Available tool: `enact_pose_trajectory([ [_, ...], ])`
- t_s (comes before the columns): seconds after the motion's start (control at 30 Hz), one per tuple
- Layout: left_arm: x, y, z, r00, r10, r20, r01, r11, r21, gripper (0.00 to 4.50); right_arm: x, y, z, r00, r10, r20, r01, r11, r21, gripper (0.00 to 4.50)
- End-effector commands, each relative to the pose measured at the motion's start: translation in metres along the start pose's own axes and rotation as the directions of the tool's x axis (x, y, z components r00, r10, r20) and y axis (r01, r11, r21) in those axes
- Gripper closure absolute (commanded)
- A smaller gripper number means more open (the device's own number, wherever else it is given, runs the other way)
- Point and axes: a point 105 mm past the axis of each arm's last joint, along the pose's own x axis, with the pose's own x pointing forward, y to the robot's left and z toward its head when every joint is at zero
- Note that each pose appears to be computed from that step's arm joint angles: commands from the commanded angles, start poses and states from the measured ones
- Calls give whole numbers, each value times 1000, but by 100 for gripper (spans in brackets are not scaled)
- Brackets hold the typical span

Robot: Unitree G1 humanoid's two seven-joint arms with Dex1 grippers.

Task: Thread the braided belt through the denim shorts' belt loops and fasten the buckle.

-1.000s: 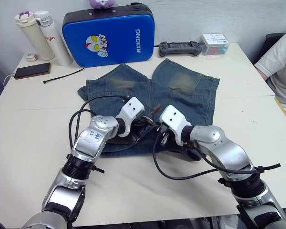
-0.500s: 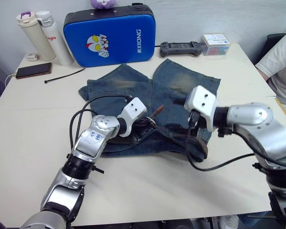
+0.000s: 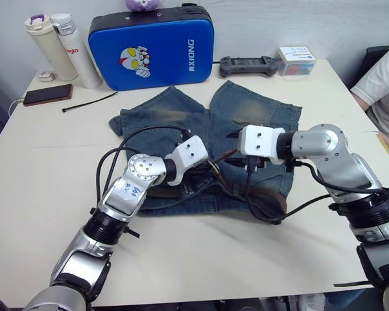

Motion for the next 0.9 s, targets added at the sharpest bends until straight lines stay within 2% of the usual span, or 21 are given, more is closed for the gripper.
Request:
enact_pose_trajectory([
  [0.03, -3, 5, 14, 999, 22, 37, -24, 998, 52, 450, -8, -8, 10, 1000, -13, 20, 14, 998, -63, 312],
  [0.1, -5, 9, 16, 998, 36, 55, -38, 999, 28, 450, -9, -7, 9, 1000, -10, 15, 11, 998, -66, 413],
  [0.13, -7, 10, 17, 997, 38, 64, -40, 999, 17, 407, -9, -7, 8, 1000, -9, 12, 10, 998, -69, 449],
  [0.3, -35, 10, 14, 994, -66, 89, 75, 992, -98, 202, -18, -12, 3, 1000, -18, -13, 16, 987, -157, 450],
  [0.43, -65, 12, 8, 989, -125, 84, 139, 973, -183, 13, -26, -18, 5, 1000, -26, -4, 24, 968, -250, 450],
  [0.6, -84, 18, 2, 991, -120, 60, 131, 964, -230, 4, -41, -28, 9, 1000, -18, -2, 16, 933, -359, 450],
  [0.73, -86, 21, 2, 994, -90, 61, 102, 964, -247, 4, -63, -46, 8, 999, -33, -38, 11, 882, -471, 450],
  [0.9, -82, 15, 5, 991, -113, 74, 128, 962, -243, 4, -74, -55, 7, 998, -20, -63, -17, 840, -542, 450],
])
